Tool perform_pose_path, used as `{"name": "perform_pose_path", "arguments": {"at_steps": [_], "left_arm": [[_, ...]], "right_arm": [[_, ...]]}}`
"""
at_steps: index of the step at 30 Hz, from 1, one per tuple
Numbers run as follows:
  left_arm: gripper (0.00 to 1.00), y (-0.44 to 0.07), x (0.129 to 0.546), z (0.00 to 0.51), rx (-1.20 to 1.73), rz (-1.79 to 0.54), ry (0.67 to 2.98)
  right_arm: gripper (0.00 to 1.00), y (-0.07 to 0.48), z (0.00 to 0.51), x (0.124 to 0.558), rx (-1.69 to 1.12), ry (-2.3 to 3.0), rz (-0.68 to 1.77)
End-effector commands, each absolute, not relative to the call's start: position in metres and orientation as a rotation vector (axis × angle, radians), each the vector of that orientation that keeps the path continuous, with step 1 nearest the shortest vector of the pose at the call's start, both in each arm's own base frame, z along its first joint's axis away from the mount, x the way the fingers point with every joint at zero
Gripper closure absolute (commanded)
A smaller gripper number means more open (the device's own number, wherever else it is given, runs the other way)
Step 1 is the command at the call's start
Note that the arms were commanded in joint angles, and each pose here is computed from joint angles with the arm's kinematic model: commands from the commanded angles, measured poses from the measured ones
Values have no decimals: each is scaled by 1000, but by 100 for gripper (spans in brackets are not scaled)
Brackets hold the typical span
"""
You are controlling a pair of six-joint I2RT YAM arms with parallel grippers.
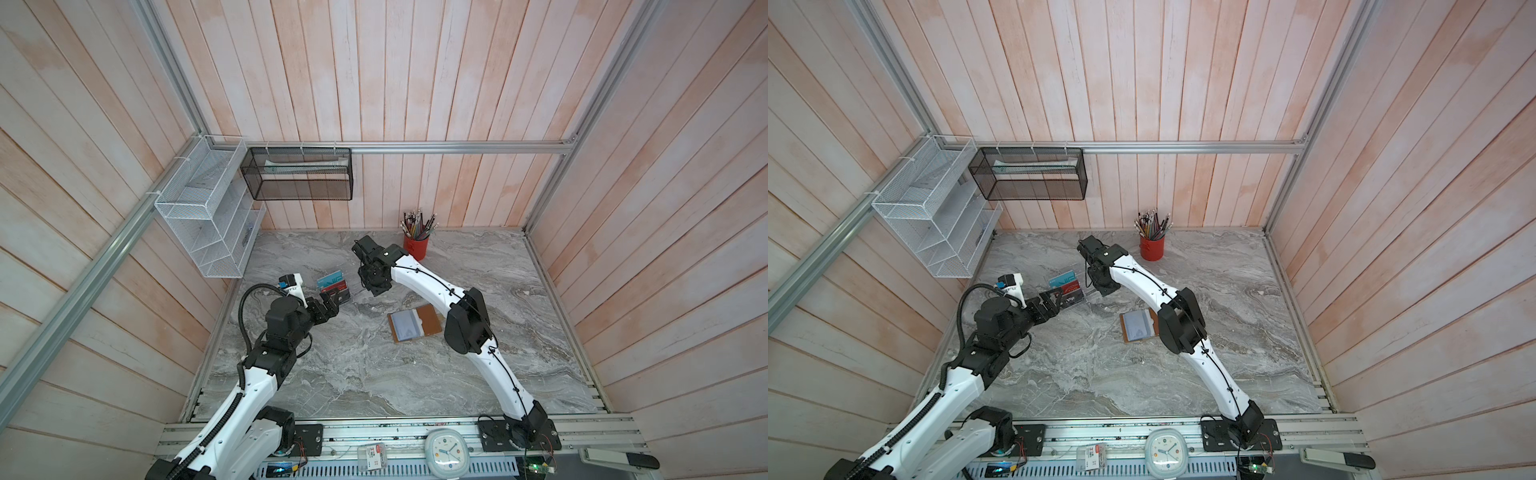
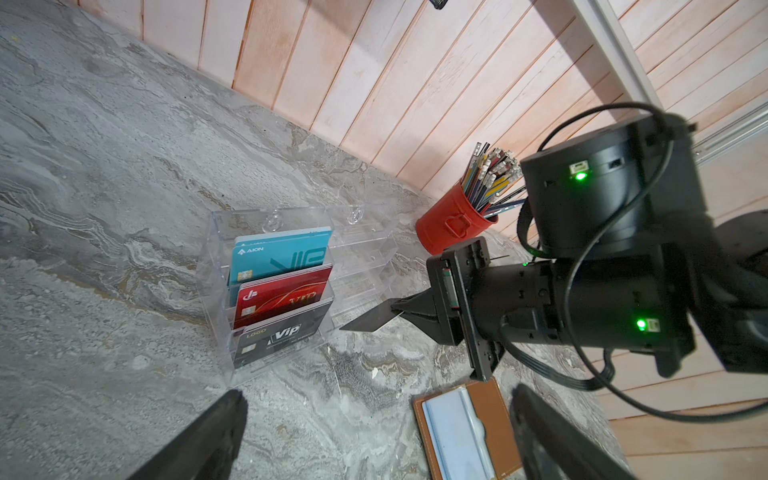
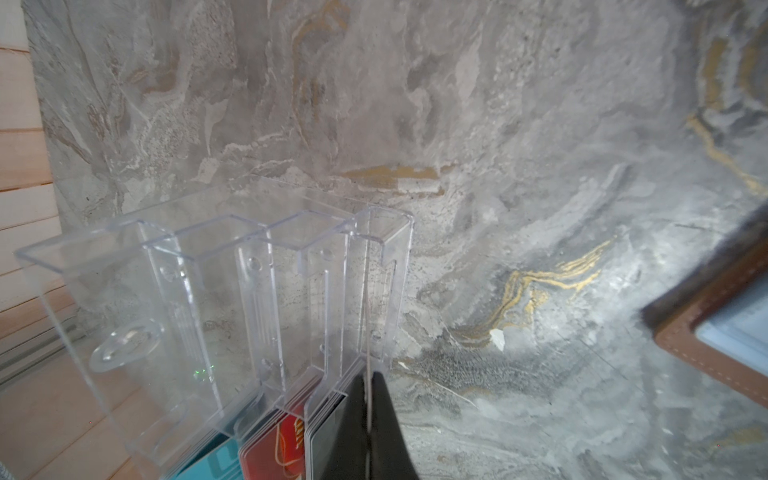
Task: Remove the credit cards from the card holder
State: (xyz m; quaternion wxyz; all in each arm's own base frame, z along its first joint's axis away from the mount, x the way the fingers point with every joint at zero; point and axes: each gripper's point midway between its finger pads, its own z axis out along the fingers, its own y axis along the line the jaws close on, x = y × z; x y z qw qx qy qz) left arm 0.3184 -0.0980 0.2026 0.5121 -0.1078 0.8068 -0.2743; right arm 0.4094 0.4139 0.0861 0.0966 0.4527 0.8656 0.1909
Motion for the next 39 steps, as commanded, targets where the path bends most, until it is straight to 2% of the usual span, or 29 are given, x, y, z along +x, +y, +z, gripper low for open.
{"name": "perform_pose_path", "arguments": {"at_steps": [1, 12, 39], "left_arm": [[0, -101, 317, 196, -224, -660, 1949], [0, -105, 317, 196, -204, -674, 1954], [0, -103, 314, 197, -200, -670, 1945]], "right_arm": [[100, 407, 66, 408, 1400, 2556, 501], [100, 410, 65, 409, 1463, 2516, 519], [100, 400, 94, 410, 1423, 2481, 548]]}}
